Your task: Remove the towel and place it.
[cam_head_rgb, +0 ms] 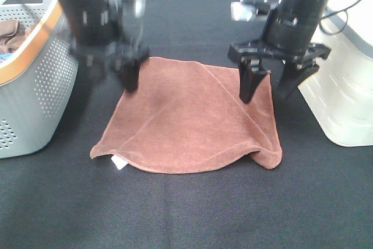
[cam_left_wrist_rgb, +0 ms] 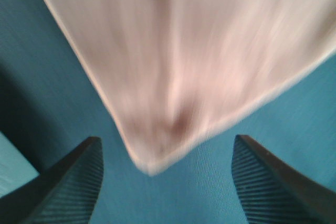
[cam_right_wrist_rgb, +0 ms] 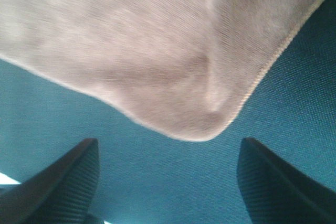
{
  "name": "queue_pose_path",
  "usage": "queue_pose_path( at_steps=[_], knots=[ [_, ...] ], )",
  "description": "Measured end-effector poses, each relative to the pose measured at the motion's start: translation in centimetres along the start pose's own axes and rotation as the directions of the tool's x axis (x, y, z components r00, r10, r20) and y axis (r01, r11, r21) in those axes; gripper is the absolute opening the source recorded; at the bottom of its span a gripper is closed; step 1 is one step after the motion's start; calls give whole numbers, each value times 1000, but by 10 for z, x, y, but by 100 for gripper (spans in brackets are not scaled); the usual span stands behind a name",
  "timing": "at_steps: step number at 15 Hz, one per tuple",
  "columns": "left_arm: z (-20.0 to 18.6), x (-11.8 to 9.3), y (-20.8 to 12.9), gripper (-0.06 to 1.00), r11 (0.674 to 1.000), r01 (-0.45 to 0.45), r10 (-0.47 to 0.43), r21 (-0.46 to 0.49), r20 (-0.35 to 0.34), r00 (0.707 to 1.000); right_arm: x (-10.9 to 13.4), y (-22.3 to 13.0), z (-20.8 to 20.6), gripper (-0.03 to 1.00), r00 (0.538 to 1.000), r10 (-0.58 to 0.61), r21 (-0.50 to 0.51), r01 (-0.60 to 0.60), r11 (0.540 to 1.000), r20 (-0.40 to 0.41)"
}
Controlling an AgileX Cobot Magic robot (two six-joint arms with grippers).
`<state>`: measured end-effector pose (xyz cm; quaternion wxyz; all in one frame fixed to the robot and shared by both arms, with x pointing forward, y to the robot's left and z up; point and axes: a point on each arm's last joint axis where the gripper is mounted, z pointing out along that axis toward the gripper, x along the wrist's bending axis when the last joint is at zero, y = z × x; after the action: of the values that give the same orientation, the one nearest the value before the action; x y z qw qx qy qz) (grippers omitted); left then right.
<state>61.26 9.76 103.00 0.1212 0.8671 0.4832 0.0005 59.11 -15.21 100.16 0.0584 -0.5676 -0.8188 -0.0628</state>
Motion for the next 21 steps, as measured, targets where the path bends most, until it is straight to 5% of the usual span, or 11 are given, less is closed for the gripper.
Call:
queue_pose_path(
  at_steps=[3,6,10,13,17,21],
  knots=[
    [-63,-7,26,66,975,-13,11,-224,-11,1000,6,-8,-30,70,1000,-11,-79,10,997,-8],
    [-101,-12,22,66,948,-21,15,-317,-21,1000,10,-17,-53,70,1000,-22,-140,21,990,-7],
    [-186,-15,-13,67,875,-26,-43,-483,-130,991,21,-50,-119,70,999,-54,-319,52,946,3],
    [-229,-22,-55,67,833,-9,-80,-554,-136,987,24,-98,-155,70,996,-69,-420,83,903,48],
    [-186,-22,-135,67,926,32,-85,-377,-127,988,19,-185,-151,70,992,-67,-444,106,890,103],
    [-138,-21,-195,67,974,78,-103,-211,-113,988,15,-243,-128,70,992,-67,-450,107,887,103]
  ],
)
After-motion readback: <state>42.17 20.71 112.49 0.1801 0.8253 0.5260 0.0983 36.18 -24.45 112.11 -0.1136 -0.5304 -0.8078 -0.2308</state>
